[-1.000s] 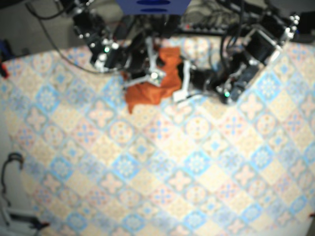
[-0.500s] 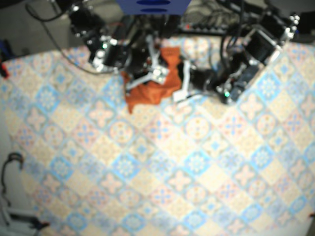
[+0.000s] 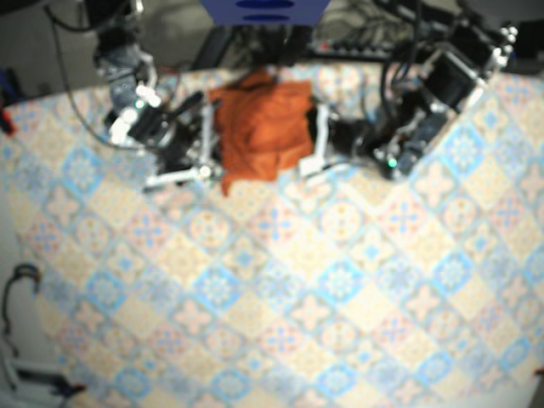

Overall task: Fold the T-shirt properly
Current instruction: 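Press and tuck the bunched shirt into a compact bundle with both grippers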

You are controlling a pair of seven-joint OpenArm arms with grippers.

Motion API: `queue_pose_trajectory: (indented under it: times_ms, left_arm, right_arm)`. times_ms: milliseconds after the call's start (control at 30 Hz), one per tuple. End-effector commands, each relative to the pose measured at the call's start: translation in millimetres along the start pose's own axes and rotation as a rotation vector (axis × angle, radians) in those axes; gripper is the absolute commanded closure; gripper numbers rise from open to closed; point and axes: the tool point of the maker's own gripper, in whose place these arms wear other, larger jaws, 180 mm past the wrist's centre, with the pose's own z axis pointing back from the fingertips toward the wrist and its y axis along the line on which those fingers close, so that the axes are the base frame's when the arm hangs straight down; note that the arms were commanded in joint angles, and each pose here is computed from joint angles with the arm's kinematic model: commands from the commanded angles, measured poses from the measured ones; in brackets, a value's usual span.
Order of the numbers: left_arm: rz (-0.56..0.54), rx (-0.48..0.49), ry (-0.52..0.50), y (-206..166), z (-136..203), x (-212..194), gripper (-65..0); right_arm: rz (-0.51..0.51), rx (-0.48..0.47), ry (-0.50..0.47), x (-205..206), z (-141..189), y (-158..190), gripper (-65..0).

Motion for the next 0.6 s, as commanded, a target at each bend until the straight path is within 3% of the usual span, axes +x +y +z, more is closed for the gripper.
queue_pose_trajectory:
  times_ms: [0,133,433,567]
  left_arm:
    - [0.007,0.153,0.114,32,5,-25,-5.0]
    - [0.007,0.153,0.114,32,5,-25,-5.0]
    - [0.008,0.153,0.117,32,5,-26,-5.0]
    - [0.007,0.156,0.117,33,6,-25,-5.0]
  right_arm:
    - [-0.008,-0.029,-0.035,8,4,-12,-16.5]
    - [-0.01,-0.046,-0.004,-5,7,-20,-16.5]
    - [0.021,0.073,0.015,-11,0,29,-16.3]
    - [0.042,0.102,0.003,-5,-3,40,-8.3]
